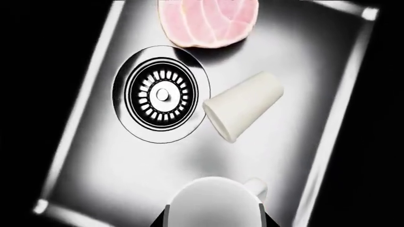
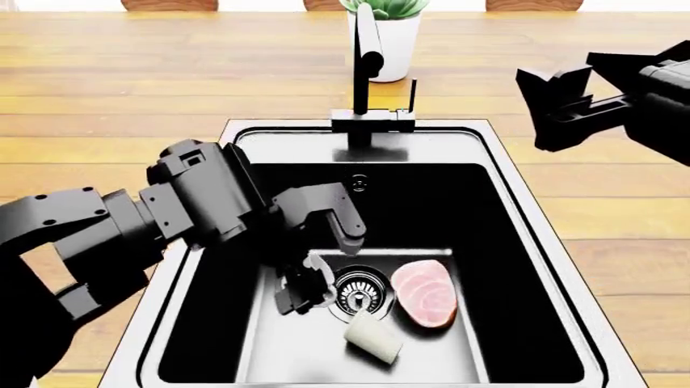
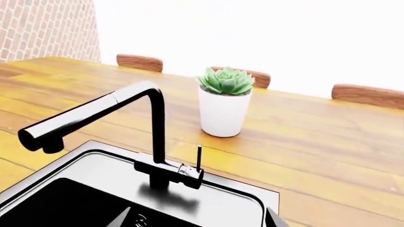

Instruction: Pick the mug and cup and place them in the sink. Then turn on the water.

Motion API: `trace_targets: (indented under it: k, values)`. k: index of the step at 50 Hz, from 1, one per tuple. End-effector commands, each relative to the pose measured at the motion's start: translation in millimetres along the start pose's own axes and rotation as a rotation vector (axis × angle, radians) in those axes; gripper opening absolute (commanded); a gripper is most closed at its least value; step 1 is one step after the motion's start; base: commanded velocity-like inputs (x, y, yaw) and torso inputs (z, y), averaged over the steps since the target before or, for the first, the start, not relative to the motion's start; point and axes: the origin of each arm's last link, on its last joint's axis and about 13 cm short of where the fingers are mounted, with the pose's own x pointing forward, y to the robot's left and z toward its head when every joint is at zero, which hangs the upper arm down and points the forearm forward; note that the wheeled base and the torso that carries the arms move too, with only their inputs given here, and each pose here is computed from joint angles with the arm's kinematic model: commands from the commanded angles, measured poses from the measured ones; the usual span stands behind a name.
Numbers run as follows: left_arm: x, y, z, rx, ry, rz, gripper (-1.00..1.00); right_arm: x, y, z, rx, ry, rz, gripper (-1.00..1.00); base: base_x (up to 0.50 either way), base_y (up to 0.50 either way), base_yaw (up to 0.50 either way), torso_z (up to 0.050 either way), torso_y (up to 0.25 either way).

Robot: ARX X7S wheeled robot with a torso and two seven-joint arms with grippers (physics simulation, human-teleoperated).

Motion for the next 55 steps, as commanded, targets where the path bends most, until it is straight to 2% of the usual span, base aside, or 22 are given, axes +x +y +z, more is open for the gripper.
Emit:
trace_targets:
  k: [1, 17, 28, 32, 33, 41, 47, 55]
  values:
    - [22.7, -7.7, -10.2, 0.000, 0.054, -0.052, -1.00, -0.2, 1.0, -5.1, 0.004, 0.007, -0.007, 1.00, 0.00, 0.00, 0.00, 0.000, 0.000]
    - [45.7, -15.0, -21.1, -0.009, 0.089, -0.116, -1.00, -2.8, -1.6, -4.1, -0.003, 0.018, -0.013, 1.00, 0.00, 0.00, 0.00, 0.000, 0.001]
    - [58.3, -19.8, -28.0, -0.010, 0.120, -0.153, -1.00, -24.2, -19.4, 1.6, -0.003, 0.021, -0.016, 1.00, 0.00, 0.00, 0.00, 0.000, 0.000]
    - [60.3, -20.7, -27.9, -0.009, 0.126, -0.161, -1.00, -24.1, -19.2, 2.0, -0.003, 0.022, -0.018, 1.00, 0.00, 0.00, 0.00, 0.000, 0.000]
    - [60.2, -20.9, -27.6, -0.009, 0.127, -0.162, 1.00, -22.1, -17.6, 1.5, -0.004, 0.023, -0.019, 1.00, 0.00, 0.00, 0.00, 0.000, 0.000]
    - [63.0, -24.1, -29.1, -0.006, 0.133, -0.173, 1.00, -9.3, -5.8, -3.1, -0.005, 0.026, -0.022, 1.00, 0.00, 0.00, 0.00, 0.000, 0.000]
    - [62.0, -24.9, -29.7, -0.003, 0.135, -0.175, 1.00, -19.3, -11.5, -0.9, -0.005, 0.025, -0.022, 1.00, 0.00, 0.00, 0.00, 0.000, 0.000]
    - [38.2, -24.8, -27.2, -0.016, 0.097, -0.149, 1.00, -14.8, -8.0, 5.6, -0.004, 0.008, -0.004, 1.00, 0.00, 0.00, 0.00, 0.000, 0.000]
